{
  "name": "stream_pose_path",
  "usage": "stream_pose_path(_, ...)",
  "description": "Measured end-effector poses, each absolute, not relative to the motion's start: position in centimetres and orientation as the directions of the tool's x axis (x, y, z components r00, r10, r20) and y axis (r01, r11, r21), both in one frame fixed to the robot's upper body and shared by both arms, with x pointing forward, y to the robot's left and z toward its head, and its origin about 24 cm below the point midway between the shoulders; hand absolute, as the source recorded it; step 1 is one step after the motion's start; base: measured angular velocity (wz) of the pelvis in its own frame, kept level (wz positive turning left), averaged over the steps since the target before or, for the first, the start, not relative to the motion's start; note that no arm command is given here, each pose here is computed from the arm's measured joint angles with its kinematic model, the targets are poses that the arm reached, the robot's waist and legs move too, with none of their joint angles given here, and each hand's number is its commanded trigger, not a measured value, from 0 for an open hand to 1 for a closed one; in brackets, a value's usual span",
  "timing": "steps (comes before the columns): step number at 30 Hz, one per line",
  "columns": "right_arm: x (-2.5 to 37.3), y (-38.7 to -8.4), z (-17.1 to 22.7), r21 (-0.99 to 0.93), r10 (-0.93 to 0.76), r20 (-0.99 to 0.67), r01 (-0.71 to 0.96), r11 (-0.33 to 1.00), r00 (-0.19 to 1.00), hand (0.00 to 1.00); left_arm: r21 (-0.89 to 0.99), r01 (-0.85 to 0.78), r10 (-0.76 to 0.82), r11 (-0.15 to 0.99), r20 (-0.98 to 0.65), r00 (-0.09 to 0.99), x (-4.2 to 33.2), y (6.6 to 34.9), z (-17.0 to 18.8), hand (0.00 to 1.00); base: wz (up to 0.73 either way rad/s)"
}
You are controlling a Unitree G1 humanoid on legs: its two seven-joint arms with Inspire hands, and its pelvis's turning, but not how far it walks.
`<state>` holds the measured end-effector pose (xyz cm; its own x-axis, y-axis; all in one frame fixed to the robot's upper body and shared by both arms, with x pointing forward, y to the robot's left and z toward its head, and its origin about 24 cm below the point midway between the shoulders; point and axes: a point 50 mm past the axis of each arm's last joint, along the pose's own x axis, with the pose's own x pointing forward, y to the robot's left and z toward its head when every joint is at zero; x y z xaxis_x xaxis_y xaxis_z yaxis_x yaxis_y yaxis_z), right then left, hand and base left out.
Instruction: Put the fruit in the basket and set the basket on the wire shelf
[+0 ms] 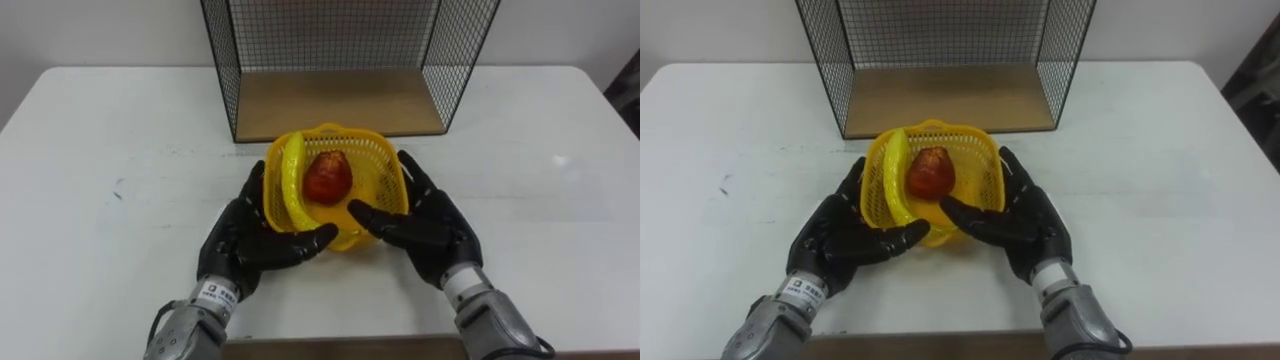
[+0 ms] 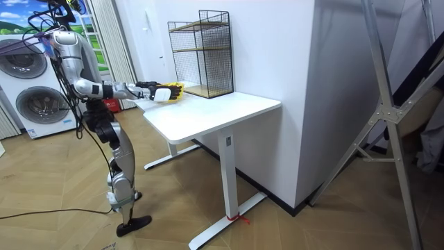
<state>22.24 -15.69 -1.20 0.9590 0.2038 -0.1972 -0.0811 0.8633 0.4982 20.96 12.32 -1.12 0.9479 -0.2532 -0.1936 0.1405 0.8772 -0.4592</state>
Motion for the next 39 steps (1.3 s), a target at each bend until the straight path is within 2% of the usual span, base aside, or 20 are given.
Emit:
stream_pose_path(11, 22.2, -15.4, -1.2, 0.482, 0.213, -0.191, -0.097, 0.871, 0.958, 0.00, -0.460, 0.149, -0.261, 0.876, -0.191, 0.946, 20.9, 12.1, -1.1, 0.00, 0.00)
stream_pose_path(27, 23.3, -14.9, 0.6, 0.333, 0.215, -0.123, -0.164, 0.929, 0.969, 0.00, -0.453, 0.161, -0.267, 0.877, -0.181, 0.946, 20.9, 11.9, -1.0, 0.00, -0.02)
stream_pose_path(39, 23.7, -14.4, 3.5, 0.234, 0.211, 0.005, -0.206, 0.950, 0.977, 0.00, -0.459, 0.207, -0.263, 0.864, -0.061, 0.963, 21.3, 11.7, 1.3, 0.00, 0.00)
